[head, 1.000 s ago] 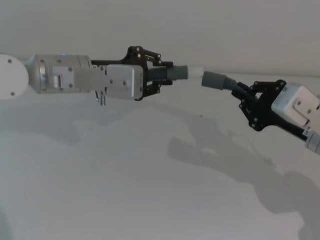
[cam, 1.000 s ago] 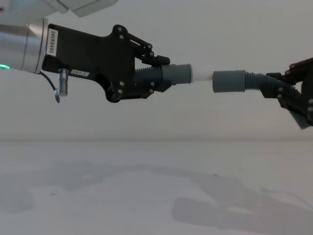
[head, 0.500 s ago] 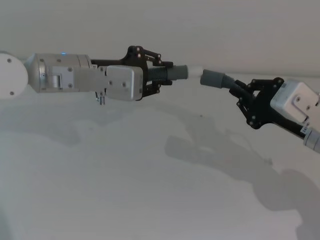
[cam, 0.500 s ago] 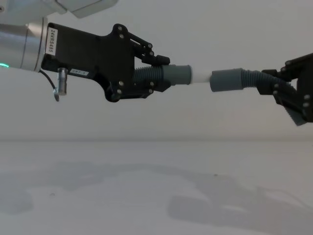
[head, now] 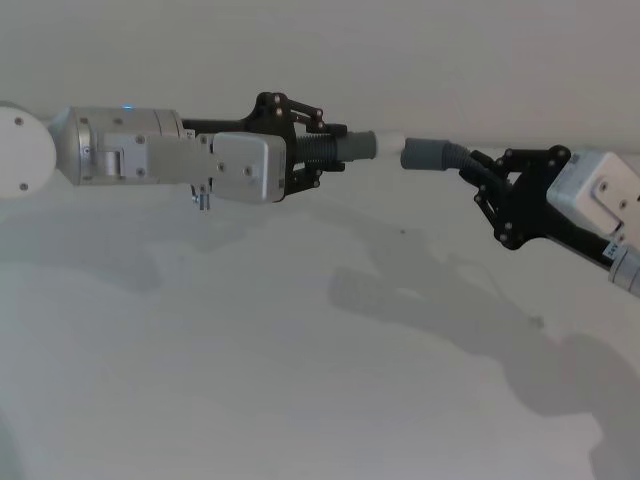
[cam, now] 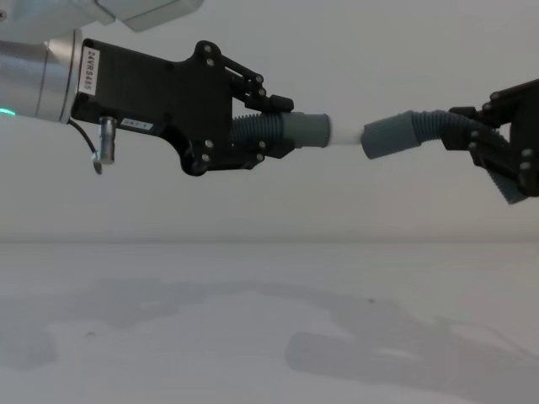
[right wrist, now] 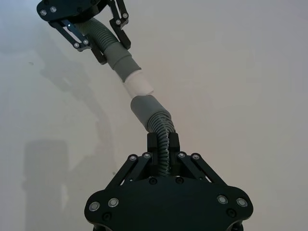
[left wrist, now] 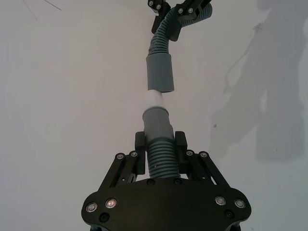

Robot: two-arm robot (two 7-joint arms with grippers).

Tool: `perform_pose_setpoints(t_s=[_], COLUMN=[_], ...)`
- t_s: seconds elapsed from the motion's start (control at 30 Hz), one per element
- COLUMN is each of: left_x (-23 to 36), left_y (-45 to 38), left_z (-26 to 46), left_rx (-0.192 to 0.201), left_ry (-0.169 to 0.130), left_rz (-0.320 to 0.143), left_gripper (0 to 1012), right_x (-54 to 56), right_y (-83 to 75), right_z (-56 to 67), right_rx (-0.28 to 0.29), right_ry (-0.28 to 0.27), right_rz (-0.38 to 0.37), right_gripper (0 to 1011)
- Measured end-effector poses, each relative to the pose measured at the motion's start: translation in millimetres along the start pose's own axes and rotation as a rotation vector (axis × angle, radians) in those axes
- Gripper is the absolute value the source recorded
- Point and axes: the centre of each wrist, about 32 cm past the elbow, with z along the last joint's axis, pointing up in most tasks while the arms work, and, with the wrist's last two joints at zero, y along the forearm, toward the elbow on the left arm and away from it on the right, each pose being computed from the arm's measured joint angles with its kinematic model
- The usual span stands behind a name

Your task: Use both hands to pick up one end of the pipe from the table, align the ends, and insert them.

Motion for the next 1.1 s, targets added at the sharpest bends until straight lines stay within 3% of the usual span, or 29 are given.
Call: perform_pose_setpoints(t_s=[1.1], left_x=[0.2], left_y=[0.0], left_z=[0.0], left_rx=[-0.001], left_ry=[-0.002], left_rz=[-0.001], left_gripper=[347], right_x=[6.2], right_y=[-4.6], right_z=[-4.8], right_rx=[-0.025], right_ry=[0.033], right_rz=[-0.039], right_gripper=[127])
